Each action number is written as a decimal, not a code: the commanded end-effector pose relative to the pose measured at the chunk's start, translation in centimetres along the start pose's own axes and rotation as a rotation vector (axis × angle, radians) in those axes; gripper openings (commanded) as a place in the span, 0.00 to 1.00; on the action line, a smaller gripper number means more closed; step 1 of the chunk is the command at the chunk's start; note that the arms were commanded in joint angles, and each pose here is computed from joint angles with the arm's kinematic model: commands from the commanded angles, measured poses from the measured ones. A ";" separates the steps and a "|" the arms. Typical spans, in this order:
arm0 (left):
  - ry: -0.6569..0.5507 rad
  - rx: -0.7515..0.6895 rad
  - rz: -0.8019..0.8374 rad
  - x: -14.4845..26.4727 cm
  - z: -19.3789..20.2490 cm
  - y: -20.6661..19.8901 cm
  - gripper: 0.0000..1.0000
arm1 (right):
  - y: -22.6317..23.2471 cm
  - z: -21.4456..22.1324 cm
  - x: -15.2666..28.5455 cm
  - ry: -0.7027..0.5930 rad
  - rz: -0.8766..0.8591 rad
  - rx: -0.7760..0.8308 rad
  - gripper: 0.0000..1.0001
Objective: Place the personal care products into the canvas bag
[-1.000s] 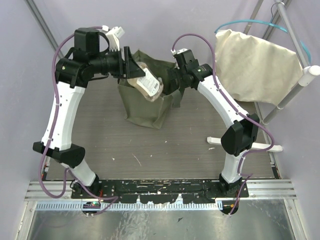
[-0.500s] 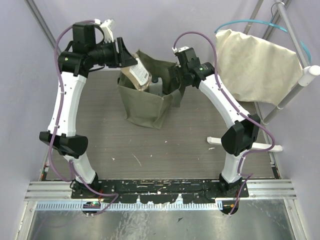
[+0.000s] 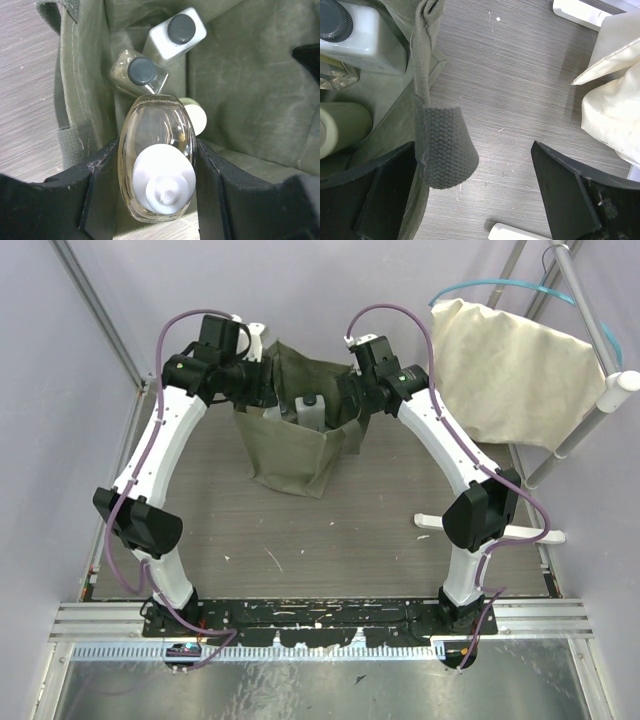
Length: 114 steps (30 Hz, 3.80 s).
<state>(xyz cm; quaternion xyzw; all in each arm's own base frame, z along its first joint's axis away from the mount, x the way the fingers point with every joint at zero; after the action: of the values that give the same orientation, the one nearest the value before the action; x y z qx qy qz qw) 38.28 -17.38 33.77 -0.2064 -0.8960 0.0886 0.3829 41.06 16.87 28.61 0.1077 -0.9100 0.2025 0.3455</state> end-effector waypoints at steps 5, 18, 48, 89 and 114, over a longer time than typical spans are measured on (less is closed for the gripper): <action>-0.071 -0.099 -0.194 0.0 -0.8 0.3 0.00 | -0.3 0.0 0.5 -0.018 0.000 -0.014 1.00; -0.039 -0.068 -0.137 -5.2 1.0 0.6 0.00 | -0.4 0.3 1.3 -0.025 -0.002 -0.026 1.00; 0.219 0.034 -0.053 -12.2 10.4 2.3 0.21 | -0.2 1.7 1.7 -0.004 -0.014 -0.034 1.00; -0.451 0.131 -0.248 15.4 -1.1 1.4 0.98 | -7.3 -6.8 11.1 -0.525 0.102 -0.205 1.00; -0.151 0.339 -0.249 9.3 6.0 9.3 0.98 | -14.5 7.6 2.0 -0.137 0.317 -0.437 1.00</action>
<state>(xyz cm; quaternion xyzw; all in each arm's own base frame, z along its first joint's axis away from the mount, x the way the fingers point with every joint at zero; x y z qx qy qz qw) 30.37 -4.53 32.07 0.0006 -0.9102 0.1994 0.3631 40.34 1.01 25.82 -0.0795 -0.9433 0.0487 0.3186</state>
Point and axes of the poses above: each gripper's point midway between its finger pads, its own x axis back along the fingers, its own y axis along the line the jaws close on, z = x × y, the point moved 5 cm from there along x, back along the fingers, and after that the axes turned 9 degrees about x, right-handed, at the moved point
